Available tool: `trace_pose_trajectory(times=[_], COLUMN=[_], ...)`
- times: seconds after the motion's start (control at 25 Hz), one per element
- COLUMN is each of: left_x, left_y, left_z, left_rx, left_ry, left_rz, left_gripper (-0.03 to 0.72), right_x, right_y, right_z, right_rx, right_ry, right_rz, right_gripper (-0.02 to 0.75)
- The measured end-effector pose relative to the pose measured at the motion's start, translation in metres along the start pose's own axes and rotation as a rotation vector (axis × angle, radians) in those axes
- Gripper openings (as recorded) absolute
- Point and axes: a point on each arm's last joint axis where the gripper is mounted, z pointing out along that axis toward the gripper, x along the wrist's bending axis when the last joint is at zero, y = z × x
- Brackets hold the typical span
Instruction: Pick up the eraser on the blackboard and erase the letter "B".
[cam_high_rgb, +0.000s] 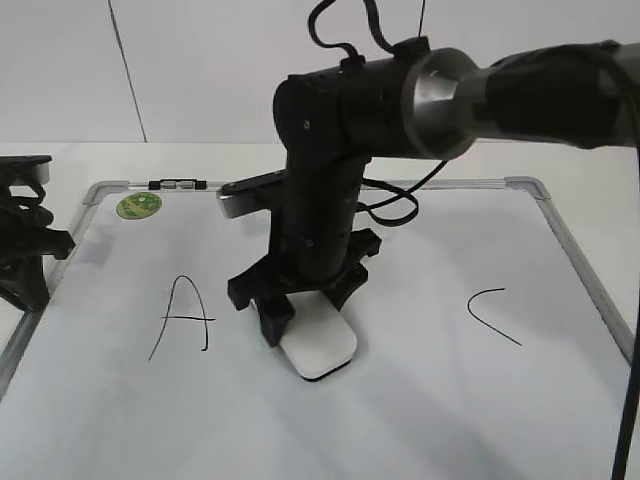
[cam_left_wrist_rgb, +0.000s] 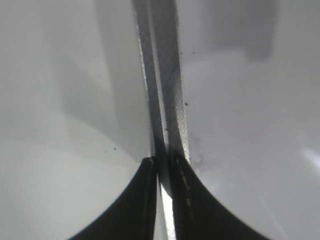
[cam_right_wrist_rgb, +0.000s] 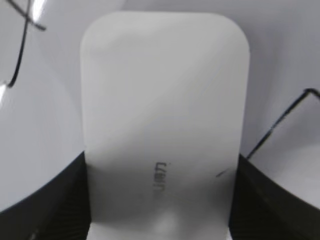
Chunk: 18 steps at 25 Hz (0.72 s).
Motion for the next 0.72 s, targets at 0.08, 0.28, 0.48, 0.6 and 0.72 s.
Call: trace_pose_trajectory(times=[0.08,0.28,0.48,0.6,0.72], left_x=[0.0,0.0,0.0,0.0,0.0], left_y=[0.0,0.0,0.0,0.0,0.0], left_z=[0.0,0.0,0.0,0.0,0.0], left_rx=[0.0,0.0,0.0,0.0,0.0], left_ry=[0.0,0.0,0.0,0.0,-0.001], left_rz=[0.0,0.0,0.0,0.0,-0.001], left_gripper=[0.055,0.055,0.055,0.055,0.055], right_x=[-0.015,-0.072,-0.116,-0.116,-0.105], right_y=[0.003,0.005,0.001,0.001,0.003], right_z=[-0.001,-0.007,-0.011,-0.011,-0.011], right_rx=[-0.015,-0.039,-0.045,-0.043,-0.042], right_ry=[-0.01,-0.085,-0.114,-0.112,-0.118], right_rz=[0.049,0.154,0.257,0.254,0.208], right_gripper=[0.519,0.519,0.519,0.519,0.519])
